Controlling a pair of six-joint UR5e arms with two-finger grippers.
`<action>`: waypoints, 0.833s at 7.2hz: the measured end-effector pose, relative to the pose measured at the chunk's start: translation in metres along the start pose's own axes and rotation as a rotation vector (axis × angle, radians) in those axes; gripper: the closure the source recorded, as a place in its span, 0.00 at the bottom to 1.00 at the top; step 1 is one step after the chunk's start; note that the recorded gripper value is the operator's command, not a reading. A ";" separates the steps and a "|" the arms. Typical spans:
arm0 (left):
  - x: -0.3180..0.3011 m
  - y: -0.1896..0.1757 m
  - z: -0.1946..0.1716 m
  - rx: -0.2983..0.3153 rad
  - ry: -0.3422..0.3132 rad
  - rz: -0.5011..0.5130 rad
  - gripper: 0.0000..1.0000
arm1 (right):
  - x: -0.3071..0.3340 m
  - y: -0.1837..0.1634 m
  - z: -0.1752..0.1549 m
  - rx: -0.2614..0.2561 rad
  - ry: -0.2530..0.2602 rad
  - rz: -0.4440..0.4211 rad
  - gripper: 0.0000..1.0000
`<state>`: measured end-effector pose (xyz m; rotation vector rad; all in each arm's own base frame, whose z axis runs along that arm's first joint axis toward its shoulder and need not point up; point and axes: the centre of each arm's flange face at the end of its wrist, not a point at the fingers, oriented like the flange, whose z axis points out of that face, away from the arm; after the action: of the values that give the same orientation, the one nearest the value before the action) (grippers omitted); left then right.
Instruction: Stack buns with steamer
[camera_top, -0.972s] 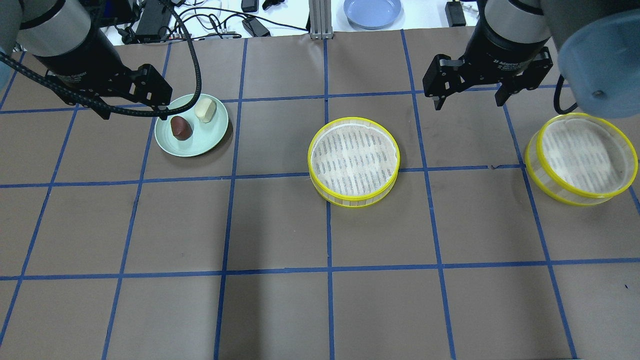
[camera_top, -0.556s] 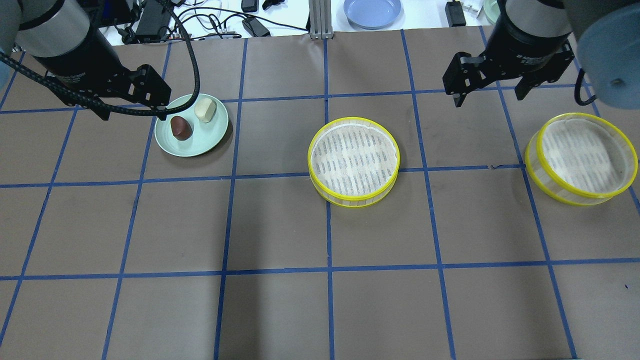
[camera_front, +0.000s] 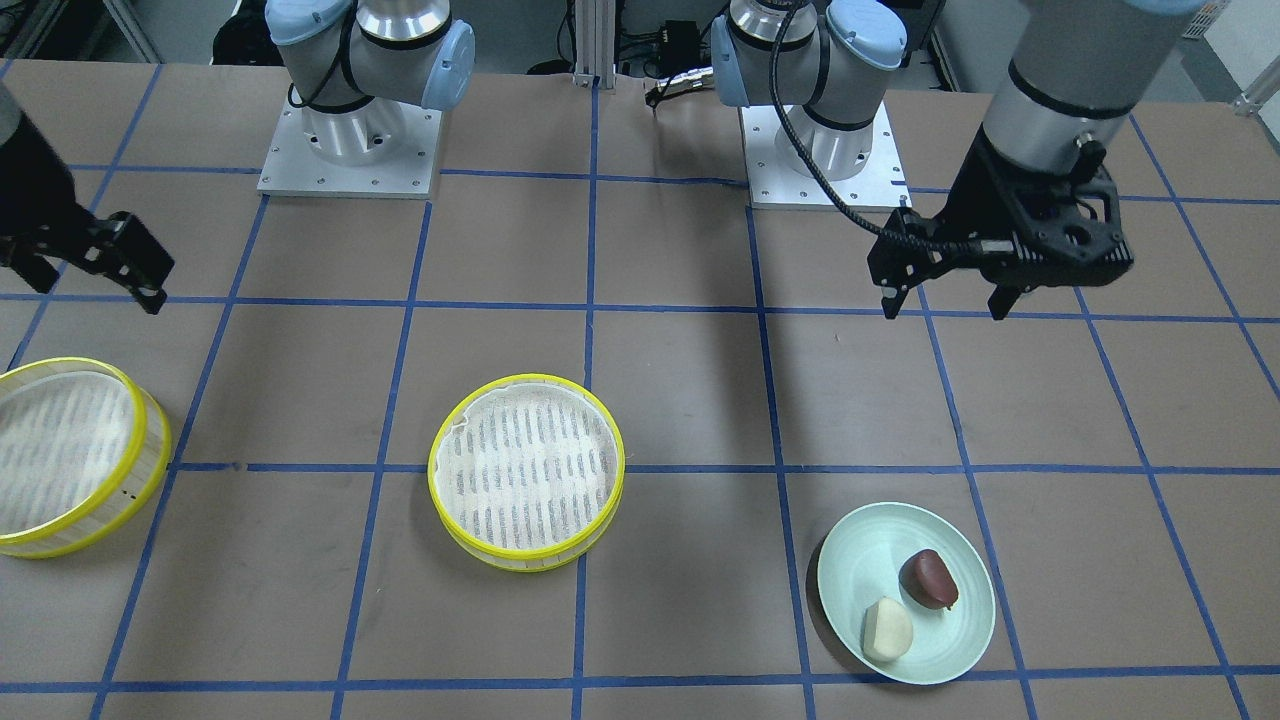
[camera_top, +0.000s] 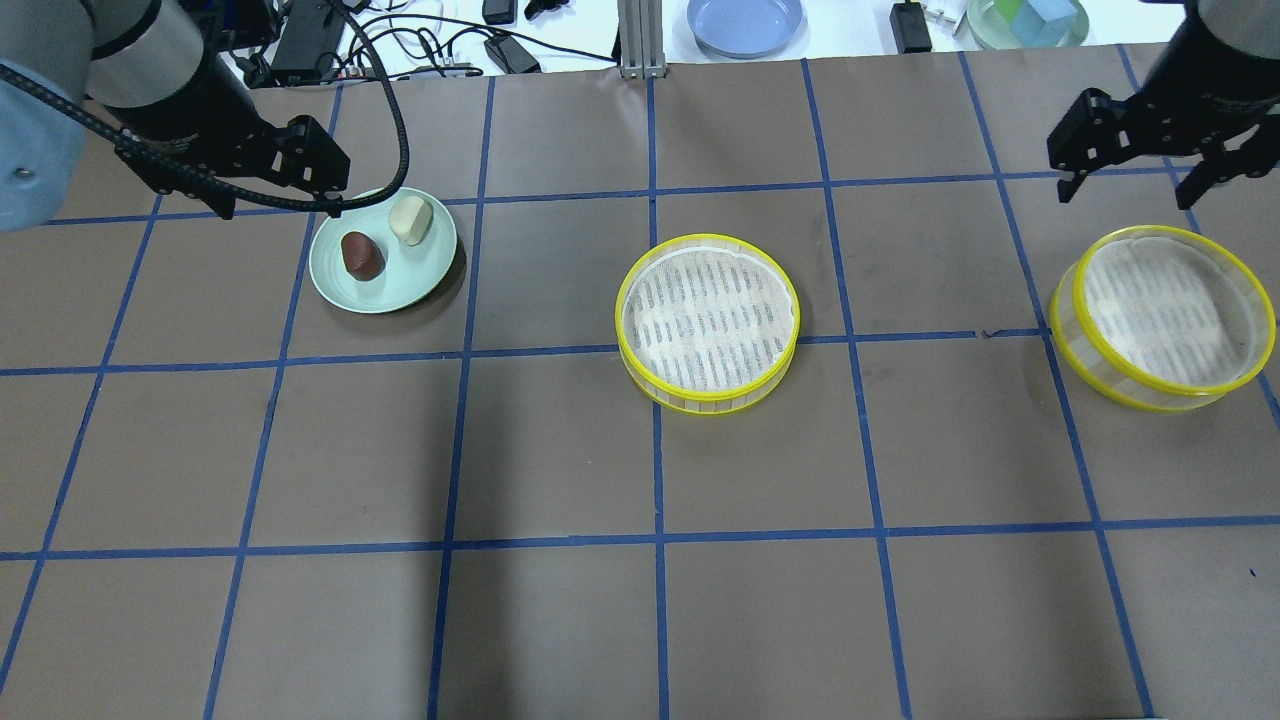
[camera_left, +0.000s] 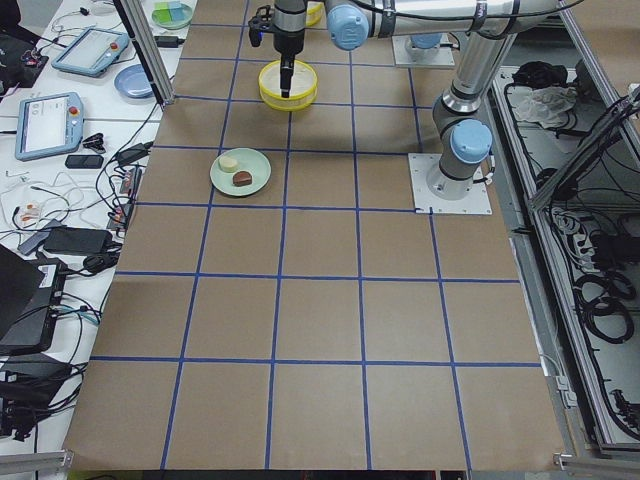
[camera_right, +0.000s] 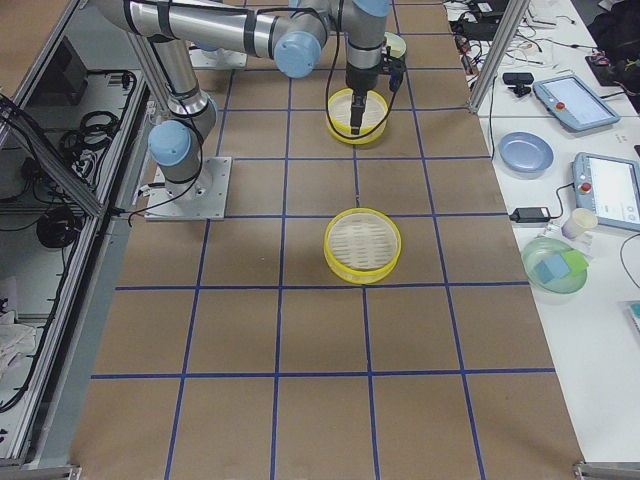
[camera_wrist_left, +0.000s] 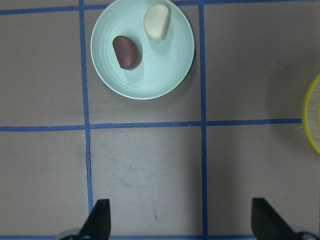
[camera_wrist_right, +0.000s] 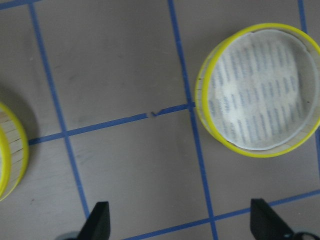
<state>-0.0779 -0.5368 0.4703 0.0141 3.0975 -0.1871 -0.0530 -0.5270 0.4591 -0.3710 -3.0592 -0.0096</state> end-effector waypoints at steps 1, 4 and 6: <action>-0.002 -0.021 0.026 0.023 -0.002 0.006 0.00 | 0.057 -0.024 0.031 -0.035 -0.003 0.093 0.00; -0.006 -0.073 0.102 0.095 -0.013 0.096 0.00 | 0.186 -0.086 0.133 0.019 0.016 0.031 0.00; -0.016 -0.096 0.152 0.120 0.009 0.163 0.00 | 0.230 -0.098 0.184 0.019 0.016 -0.045 0.00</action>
<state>-0.0571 -0.6505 0.3320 0.2700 3.0696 -0.3667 -0.3105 -0.5652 0.2895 -0.3001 -3.0492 0.0144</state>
